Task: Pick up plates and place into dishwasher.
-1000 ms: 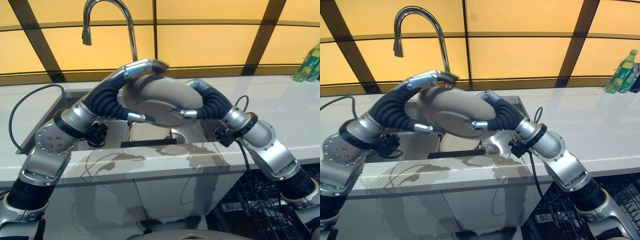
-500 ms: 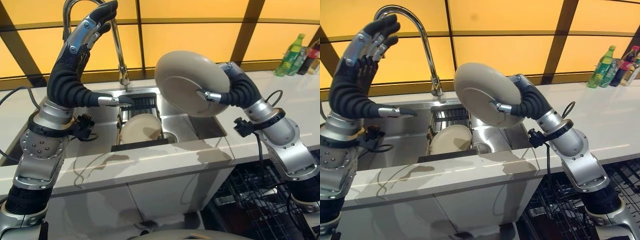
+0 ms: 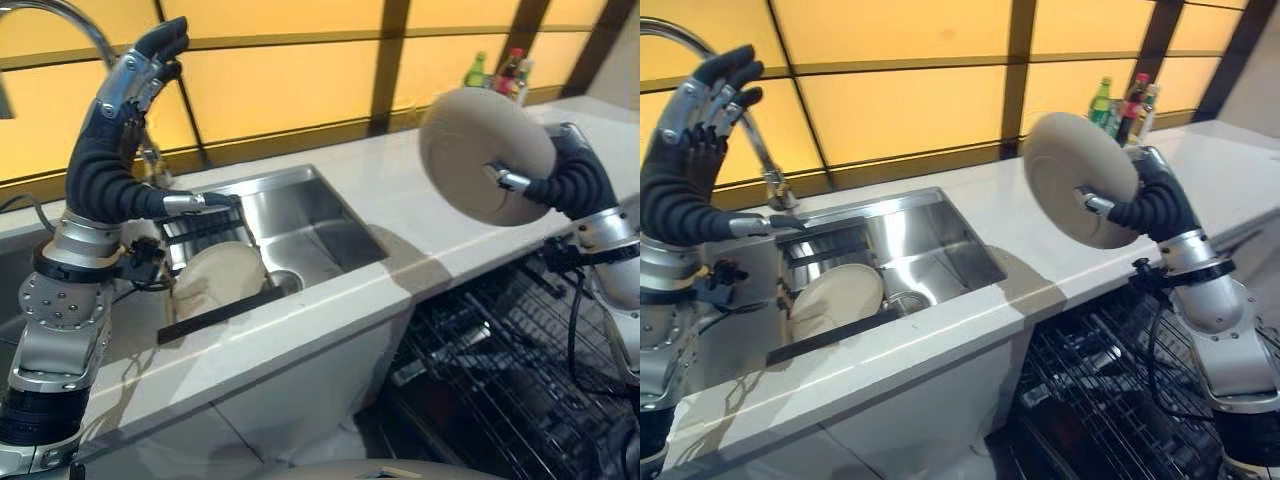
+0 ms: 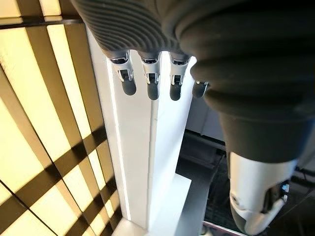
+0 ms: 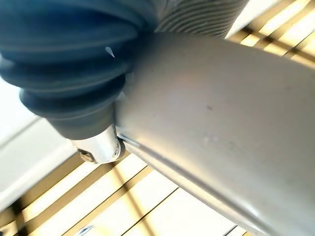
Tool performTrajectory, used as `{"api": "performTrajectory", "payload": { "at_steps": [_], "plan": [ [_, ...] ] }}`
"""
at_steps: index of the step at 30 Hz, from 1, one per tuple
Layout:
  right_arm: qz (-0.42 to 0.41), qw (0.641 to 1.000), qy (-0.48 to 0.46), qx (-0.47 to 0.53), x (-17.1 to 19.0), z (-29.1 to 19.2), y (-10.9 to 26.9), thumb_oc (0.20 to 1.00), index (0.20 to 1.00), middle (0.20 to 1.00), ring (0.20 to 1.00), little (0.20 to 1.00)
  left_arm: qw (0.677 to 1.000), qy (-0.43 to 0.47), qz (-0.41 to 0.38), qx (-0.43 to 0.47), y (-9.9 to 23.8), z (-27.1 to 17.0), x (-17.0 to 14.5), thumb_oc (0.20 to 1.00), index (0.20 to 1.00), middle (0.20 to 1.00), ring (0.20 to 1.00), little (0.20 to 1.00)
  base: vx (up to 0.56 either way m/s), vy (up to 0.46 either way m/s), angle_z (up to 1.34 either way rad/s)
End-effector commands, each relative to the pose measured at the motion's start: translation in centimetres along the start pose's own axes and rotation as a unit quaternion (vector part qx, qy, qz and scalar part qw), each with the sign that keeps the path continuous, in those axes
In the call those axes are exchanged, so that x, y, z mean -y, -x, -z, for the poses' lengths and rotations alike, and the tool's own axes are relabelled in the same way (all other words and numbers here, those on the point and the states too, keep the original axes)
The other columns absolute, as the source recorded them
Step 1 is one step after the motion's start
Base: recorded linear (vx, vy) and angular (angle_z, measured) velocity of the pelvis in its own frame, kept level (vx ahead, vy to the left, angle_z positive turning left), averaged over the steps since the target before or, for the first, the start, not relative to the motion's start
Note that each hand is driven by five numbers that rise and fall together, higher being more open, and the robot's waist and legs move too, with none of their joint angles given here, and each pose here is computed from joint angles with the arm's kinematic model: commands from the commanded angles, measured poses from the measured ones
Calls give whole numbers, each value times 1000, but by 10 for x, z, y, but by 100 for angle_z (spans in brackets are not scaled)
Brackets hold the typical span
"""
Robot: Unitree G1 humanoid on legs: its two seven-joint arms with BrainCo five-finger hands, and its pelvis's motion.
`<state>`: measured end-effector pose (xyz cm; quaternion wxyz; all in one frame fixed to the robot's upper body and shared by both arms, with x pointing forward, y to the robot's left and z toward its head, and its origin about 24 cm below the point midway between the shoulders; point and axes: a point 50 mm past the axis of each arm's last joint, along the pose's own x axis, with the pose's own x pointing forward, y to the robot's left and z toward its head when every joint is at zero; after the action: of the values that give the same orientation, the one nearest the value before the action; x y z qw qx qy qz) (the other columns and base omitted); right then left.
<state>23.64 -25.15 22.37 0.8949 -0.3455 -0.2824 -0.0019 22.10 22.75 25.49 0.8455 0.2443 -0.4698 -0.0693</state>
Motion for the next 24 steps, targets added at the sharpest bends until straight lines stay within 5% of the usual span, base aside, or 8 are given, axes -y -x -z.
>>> {"api": "performTrajectory", "payload": {
  "at_steps": [1,10,24],
  "plan": [
    [76,996,42,20,34,-5,9,200,200,200,200,200,995,-49,-77,-48,5,17,-25,1000,1000,1000,1000,1000,79,-73,-37],
    [96,990,12,-104,46,37,59,200,200,200,200,200,958,-85,-216,-167,48,49,-62,1000,1000,1000,1000,1000,12,-89,-44],
    [30,963,-23,-267,12,91,97,200,200,200,200,200,958,-102,-207,-173,53,42,-60,1000,1000,1000,1000,1000,-16,-88,-11]
  ]
}}
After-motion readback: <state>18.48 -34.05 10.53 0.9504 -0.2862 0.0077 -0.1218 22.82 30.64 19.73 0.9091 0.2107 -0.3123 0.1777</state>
